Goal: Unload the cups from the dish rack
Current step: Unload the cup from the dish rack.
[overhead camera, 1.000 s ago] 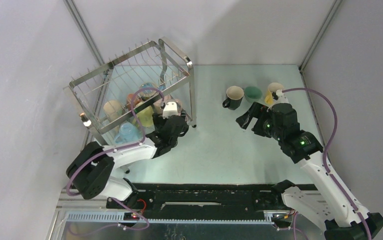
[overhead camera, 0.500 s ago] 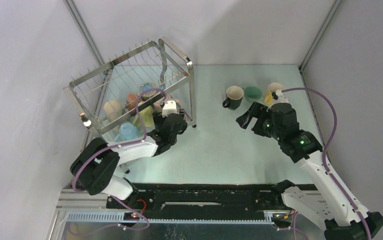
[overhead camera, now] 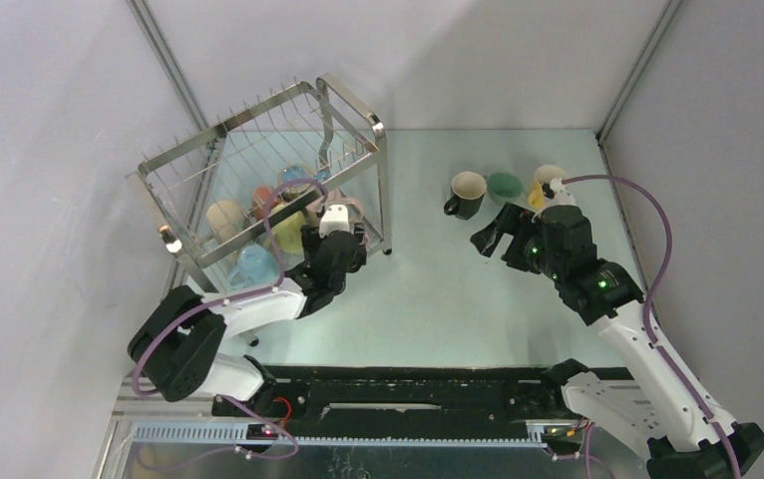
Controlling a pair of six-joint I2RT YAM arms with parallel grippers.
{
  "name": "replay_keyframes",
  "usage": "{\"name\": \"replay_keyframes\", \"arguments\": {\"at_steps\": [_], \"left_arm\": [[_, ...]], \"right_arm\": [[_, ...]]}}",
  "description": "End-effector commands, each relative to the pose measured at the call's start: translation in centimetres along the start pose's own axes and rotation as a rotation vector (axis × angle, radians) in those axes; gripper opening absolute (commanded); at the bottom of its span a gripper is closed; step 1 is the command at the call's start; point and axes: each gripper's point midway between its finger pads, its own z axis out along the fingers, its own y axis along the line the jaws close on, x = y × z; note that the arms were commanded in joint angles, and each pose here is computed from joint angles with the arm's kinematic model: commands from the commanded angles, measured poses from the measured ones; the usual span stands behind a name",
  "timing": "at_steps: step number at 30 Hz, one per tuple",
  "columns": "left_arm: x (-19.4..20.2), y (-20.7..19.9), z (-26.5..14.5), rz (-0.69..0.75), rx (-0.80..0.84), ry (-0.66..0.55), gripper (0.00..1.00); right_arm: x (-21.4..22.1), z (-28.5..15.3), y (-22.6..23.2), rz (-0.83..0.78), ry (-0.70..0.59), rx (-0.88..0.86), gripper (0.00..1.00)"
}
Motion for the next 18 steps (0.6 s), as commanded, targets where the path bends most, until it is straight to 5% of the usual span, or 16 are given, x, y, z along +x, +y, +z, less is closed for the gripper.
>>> {"name": "replay_keyframes", "arguments": {"at_steps": [1,18], "left_arm": [[-4.7,-0.1,-1.7,-0.081,0.03,-0.147,0.3],[-7.8,-0.2,-5.1,-0.072,0.081,-0.2,0.2]], "right_arm": [[-0.6,-0.1,0.8,-0.02,-0.033,-0.034,0.98],[-0.6,-0.5,1.7,-0.013,-0.047,-0.078,0.98]]}}
